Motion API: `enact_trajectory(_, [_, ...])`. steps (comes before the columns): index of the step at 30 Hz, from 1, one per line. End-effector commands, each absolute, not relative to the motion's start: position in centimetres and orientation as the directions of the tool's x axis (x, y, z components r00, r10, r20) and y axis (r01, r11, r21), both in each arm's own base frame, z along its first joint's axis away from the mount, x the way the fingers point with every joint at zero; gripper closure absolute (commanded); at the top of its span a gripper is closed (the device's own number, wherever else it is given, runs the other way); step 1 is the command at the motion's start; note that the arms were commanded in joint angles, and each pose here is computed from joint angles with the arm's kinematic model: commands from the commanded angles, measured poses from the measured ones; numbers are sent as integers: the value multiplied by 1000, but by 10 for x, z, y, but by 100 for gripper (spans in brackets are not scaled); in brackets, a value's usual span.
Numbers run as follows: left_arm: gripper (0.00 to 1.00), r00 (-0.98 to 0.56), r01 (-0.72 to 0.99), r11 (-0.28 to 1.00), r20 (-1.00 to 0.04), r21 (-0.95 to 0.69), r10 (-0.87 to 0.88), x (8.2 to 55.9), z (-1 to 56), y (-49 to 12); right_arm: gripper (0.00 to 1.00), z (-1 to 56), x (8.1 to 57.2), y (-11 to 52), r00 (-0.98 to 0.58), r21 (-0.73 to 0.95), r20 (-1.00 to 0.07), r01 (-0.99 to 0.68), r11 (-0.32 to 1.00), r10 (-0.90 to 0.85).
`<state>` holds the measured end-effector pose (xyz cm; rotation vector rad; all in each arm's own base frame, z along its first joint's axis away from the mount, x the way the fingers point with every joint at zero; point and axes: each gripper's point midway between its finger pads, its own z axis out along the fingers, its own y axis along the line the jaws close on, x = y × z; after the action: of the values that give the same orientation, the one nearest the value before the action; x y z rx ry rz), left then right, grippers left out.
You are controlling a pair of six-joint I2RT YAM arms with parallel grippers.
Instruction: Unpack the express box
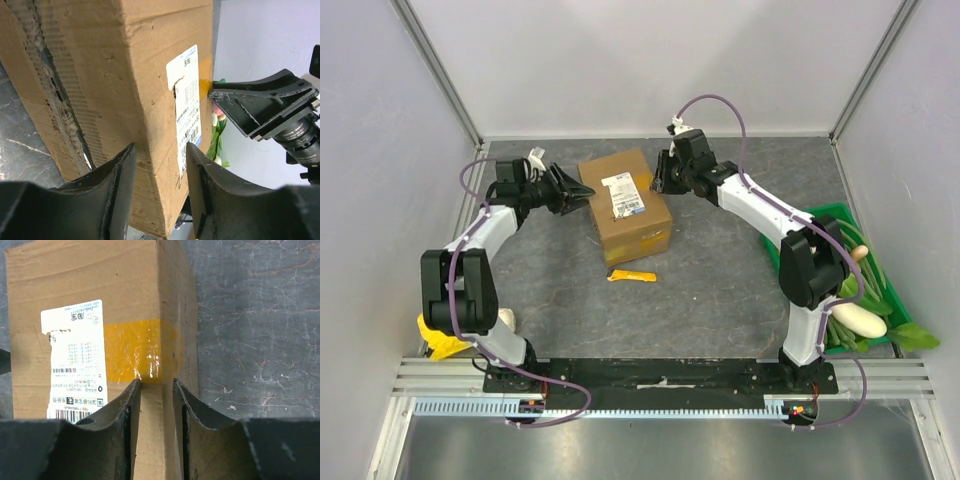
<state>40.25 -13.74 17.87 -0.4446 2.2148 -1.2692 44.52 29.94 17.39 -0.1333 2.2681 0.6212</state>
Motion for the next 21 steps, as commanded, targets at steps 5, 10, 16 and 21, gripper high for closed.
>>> enact_trajectory(5, [52,-847,119,438,-321,-891,-423,400,204,-174,68,140,437,289,-744,373,-664,-241,896,77])
enact_trajectory(10, [53,-856,263,408,-406,-874,-319,393,221,-203,69,126,434,275,-766,376,-633,-184,908,107])
enact_trajectory(16, [49,-844,378,339,-471,-862,-257,386,243,-236,69,105,431,256,-790,380,-595,-115,918,148])
enact_trajectory(21, [47,-853,393,303,-467,-868,-234,394,246,-257,66,90,432,247,-791,395,-586,-89,914,175])
